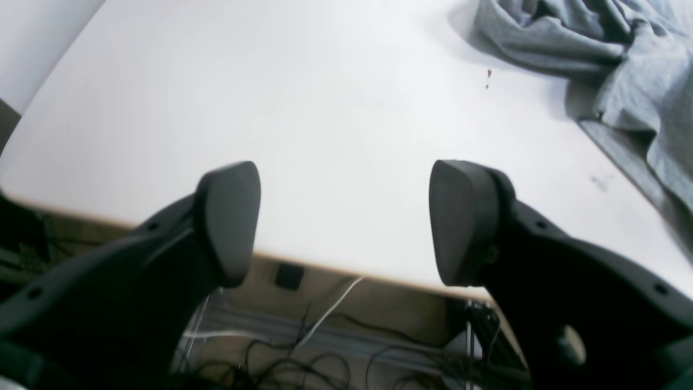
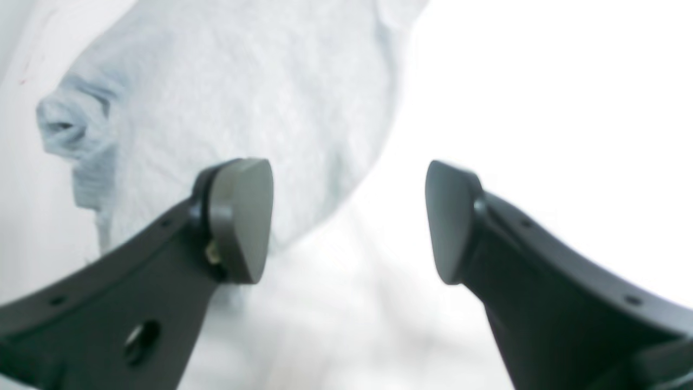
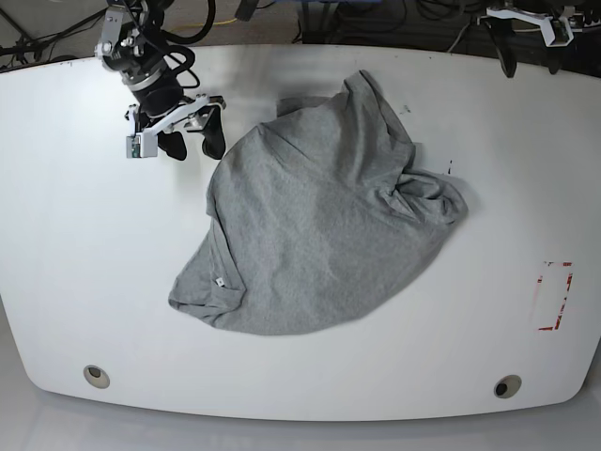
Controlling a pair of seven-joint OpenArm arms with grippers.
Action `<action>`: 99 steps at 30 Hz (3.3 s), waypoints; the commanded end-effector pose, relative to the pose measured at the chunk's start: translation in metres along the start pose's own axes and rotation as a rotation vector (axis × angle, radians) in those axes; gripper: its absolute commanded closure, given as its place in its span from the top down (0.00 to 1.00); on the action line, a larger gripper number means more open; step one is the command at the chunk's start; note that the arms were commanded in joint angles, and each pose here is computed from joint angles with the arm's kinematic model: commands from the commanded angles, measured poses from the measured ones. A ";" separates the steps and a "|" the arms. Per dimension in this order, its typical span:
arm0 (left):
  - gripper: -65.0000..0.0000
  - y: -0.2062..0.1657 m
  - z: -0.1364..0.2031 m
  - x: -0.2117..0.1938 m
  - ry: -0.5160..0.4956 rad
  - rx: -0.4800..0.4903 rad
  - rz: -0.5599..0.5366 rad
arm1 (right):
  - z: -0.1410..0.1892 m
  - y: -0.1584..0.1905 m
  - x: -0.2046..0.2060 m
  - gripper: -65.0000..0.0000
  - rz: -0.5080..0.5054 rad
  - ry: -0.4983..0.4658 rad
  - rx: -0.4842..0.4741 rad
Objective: Fold the T-shirt properly
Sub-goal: 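Lower the right gripper onto the grey T-shirt and pinch its edge, then reach the left gripper to the shirt and grasp another edge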
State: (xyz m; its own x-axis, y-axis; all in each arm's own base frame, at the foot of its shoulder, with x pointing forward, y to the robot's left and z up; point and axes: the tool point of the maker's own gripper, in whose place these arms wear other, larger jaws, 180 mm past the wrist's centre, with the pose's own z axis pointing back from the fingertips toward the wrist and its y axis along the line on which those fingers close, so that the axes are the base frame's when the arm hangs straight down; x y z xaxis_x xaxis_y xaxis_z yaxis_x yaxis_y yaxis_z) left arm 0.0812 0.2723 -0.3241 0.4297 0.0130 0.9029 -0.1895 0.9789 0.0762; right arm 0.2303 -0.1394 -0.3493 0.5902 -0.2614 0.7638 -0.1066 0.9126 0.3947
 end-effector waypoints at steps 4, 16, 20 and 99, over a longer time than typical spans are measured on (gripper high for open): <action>0.70 0.001 0.002 0.009 -0.032 -0.001 -0.003 | -0.029 0.000 0.015 0.64 -0.055 0.019 0.061; 0.70 -0.005 -0.022 0.030 -0.126 -0.002 0.012 | -0.066 -0.020 -0.020 0.64 -0.245 0.115 0.075; 0.70 -0.006 -0.027 0.031 -0.117 -0.008 0.010 | -0.068 -0.018 -0.025 0.64 -0.252 0.127 0.078; 0.69 -0.262 -0.156 -0.014 0.016 -0.485 0.128 | -0.017 0.116 0.284 0.00 0.771 -0.424 0.208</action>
State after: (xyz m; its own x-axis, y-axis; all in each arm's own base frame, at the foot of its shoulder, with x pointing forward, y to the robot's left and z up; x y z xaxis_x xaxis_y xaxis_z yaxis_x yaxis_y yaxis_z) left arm 0.2599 0.0501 -0.4194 0.4223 0.1349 0.8963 0.1950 0.9522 -0.2352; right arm 0.3974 -0.1006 -0.1200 0.0301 0.2834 0.9585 -0.5343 0.8150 -0.2242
